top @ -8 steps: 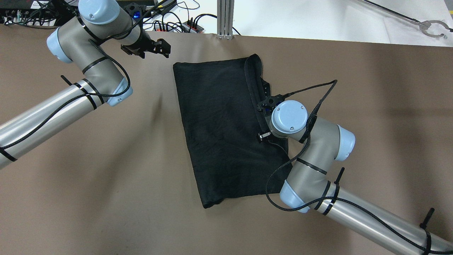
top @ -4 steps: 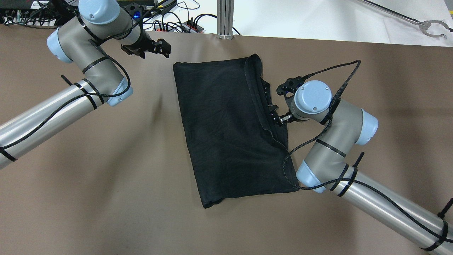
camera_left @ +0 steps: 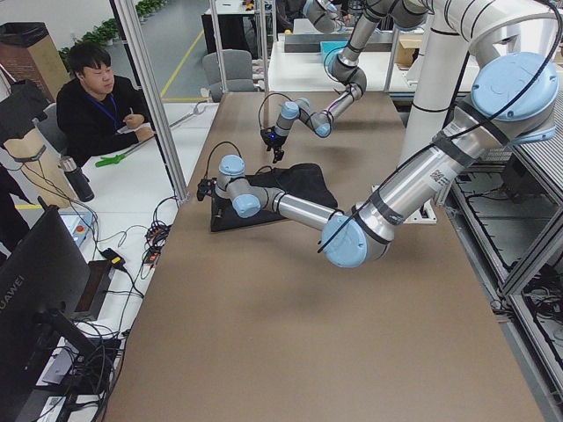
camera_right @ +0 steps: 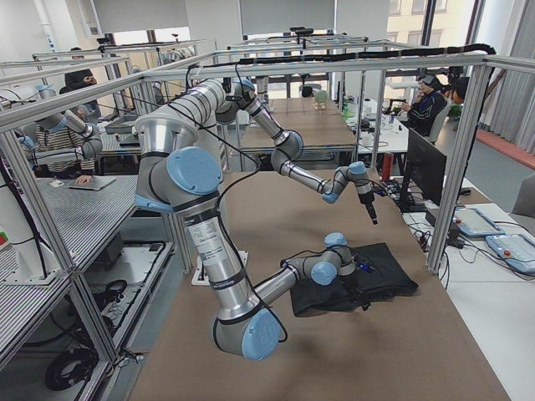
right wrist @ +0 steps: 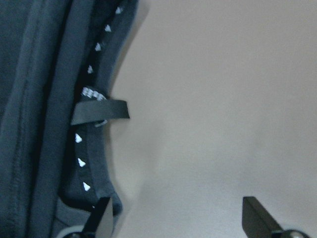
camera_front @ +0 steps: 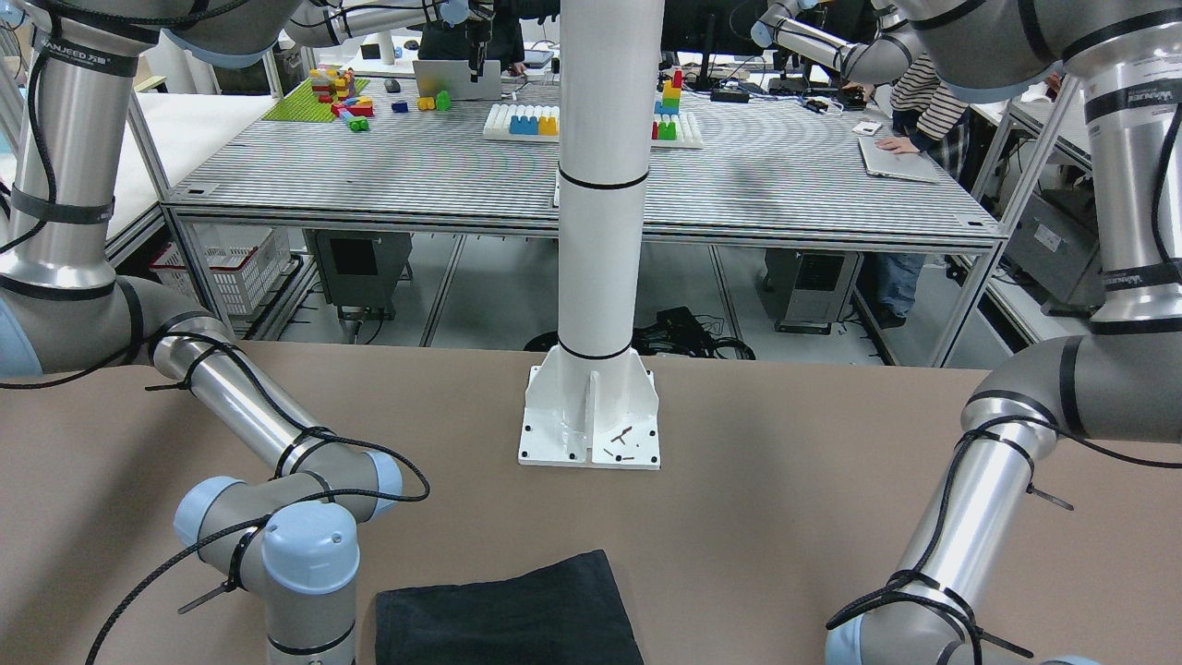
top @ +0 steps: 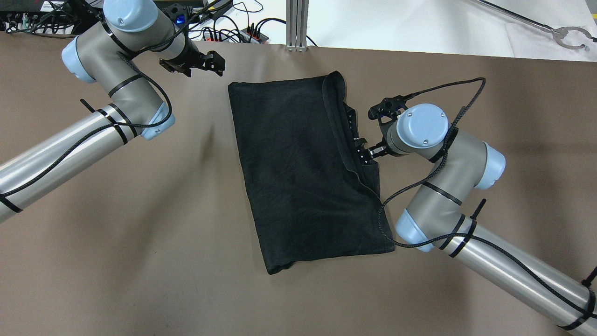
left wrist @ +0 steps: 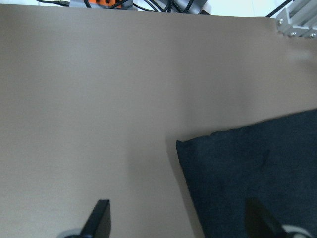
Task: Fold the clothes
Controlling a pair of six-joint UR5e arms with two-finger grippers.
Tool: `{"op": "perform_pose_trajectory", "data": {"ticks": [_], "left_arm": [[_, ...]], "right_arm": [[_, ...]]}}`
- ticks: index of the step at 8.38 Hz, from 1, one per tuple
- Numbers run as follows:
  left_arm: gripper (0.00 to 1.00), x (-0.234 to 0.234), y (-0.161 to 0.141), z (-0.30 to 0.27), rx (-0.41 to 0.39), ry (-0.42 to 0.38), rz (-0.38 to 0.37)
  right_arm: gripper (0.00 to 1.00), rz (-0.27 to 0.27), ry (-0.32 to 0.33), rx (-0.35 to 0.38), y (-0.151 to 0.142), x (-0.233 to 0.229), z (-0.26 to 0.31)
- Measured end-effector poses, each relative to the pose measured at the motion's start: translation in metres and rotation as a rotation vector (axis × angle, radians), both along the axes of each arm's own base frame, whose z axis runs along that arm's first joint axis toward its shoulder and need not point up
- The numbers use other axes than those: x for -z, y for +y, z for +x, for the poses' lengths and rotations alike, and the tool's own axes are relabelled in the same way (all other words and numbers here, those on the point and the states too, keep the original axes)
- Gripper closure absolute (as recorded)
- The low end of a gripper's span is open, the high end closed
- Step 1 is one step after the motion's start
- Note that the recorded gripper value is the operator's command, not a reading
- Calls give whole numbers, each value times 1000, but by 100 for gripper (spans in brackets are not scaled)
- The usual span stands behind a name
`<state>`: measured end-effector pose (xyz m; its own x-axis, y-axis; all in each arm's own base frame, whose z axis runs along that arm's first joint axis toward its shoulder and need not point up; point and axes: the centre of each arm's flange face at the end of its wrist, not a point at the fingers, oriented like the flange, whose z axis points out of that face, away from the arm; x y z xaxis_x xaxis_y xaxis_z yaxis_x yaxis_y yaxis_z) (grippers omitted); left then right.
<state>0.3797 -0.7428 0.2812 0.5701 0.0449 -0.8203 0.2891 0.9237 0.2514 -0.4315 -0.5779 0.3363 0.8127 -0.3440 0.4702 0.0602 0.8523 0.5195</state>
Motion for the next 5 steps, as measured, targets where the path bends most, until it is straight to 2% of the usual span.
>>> {"op": "perform_pose_trajectory", "data": {"ticks": [1,3,4,5], "left_arm": [[5,0,0,0,0,0,0],[5,-1,0,0,0,0,-2],[5,-2,0,0,1,-1,-3],[5,-5,1,-1,0,-2,-5]], "right_arm": [[28,-19,-36,-24,-1,24,-9],[64,-53,-79,-10,14,47,-34],[78,-60,-84,9,24,50,-46],[86,-65,-84,25,33,49,-56]]}}
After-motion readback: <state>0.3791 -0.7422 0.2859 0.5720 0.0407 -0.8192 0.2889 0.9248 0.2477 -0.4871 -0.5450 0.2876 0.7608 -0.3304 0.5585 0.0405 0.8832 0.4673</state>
